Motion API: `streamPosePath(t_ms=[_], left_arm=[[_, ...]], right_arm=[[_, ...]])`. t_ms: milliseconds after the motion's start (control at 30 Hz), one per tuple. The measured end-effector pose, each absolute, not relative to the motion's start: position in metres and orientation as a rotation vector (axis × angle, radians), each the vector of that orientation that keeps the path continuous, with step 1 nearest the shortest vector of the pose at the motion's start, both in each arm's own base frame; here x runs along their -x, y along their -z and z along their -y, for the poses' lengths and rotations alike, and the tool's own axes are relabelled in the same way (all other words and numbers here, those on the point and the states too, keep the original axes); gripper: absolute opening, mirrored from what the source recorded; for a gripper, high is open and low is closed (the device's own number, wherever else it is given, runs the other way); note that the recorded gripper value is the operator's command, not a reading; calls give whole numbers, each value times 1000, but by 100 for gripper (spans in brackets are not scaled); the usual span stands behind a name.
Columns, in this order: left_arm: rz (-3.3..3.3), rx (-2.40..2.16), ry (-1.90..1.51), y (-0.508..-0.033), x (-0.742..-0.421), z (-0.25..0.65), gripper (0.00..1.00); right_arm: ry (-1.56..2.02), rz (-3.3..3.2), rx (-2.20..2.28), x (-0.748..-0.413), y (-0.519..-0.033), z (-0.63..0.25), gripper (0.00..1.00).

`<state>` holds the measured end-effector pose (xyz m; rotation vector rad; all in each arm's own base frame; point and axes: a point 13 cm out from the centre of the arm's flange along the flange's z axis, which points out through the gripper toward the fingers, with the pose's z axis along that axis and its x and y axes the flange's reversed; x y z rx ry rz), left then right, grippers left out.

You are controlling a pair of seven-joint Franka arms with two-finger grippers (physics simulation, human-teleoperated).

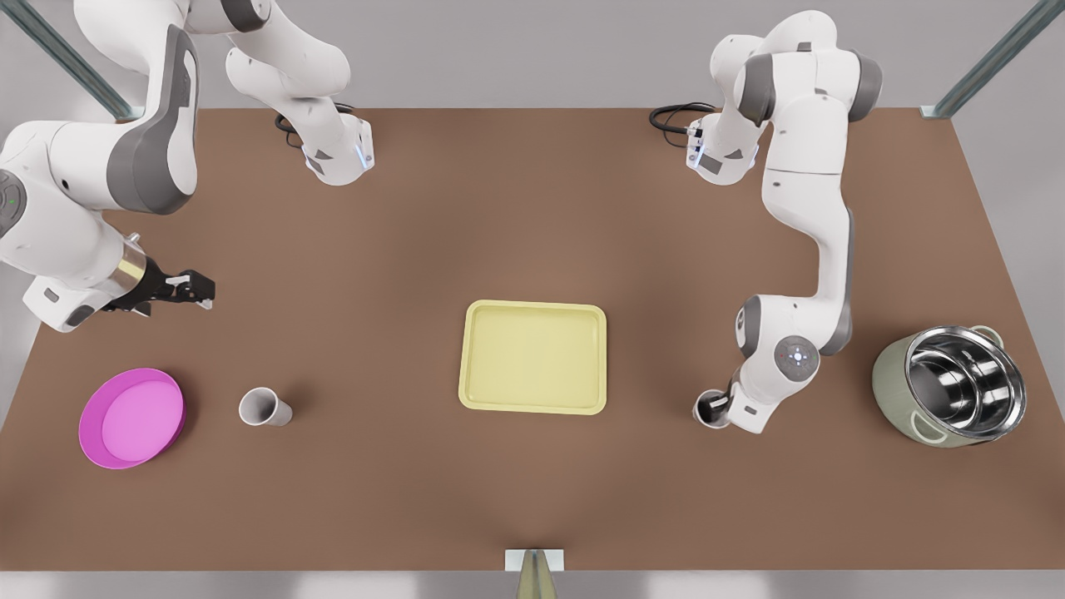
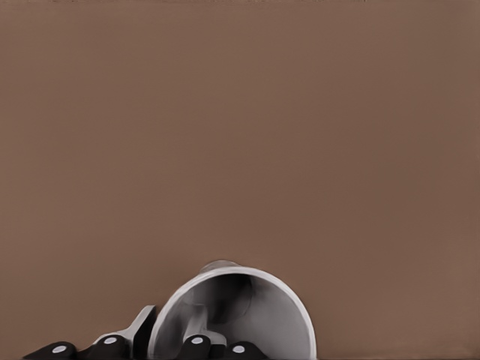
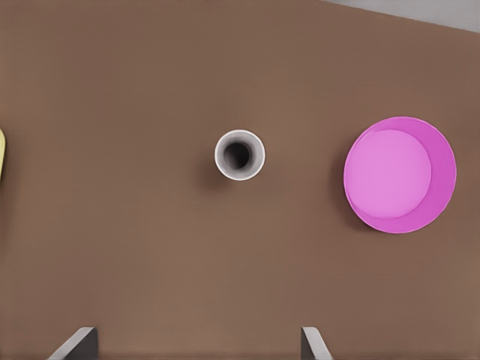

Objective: Use the left arm to pick up the white IKEA cup from the tray and place it on the middle-left position; use the right arm to pick up the white IKEA cup from the tray and place it on the middle-right position

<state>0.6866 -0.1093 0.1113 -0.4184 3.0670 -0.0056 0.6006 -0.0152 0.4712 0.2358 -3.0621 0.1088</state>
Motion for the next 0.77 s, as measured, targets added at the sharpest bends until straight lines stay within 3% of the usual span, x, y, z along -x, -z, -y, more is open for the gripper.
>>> streamPosePath(t_ms=[200, 267, 333, 400, 500, 600, 767], left_arm=[[-3032, 225, 80, -144, -704, 117, 100], [-2994, 167, 91, -202, -723, 118, 100], [-2948, 150, 90, -303, -739, 100, 100], [-2939, 144, 114, -394, -716, 80, 100], [-3012, 122, 145, -450, -658, 60, 100], [-3086, 74, 124, -456, -630, 56, 100], [-3153, 29, 107, -454, -612, 52, 100]], right_arm=[[-111, 3064, -231, -601, -471, 15, 100], [-111, 3065, -226, -601, -471, 17, 100], [-112, 3066, -223, -602, -471, 18, 100], [-112, 3067, -221, -602, -471, 18, 100], [-113, 3070, -218, -603, -471, 19, 100], [-114, 3072, -214, -603, -471, 20, 100], [-113, 3075, -216, -604, -471, 18, 100]])
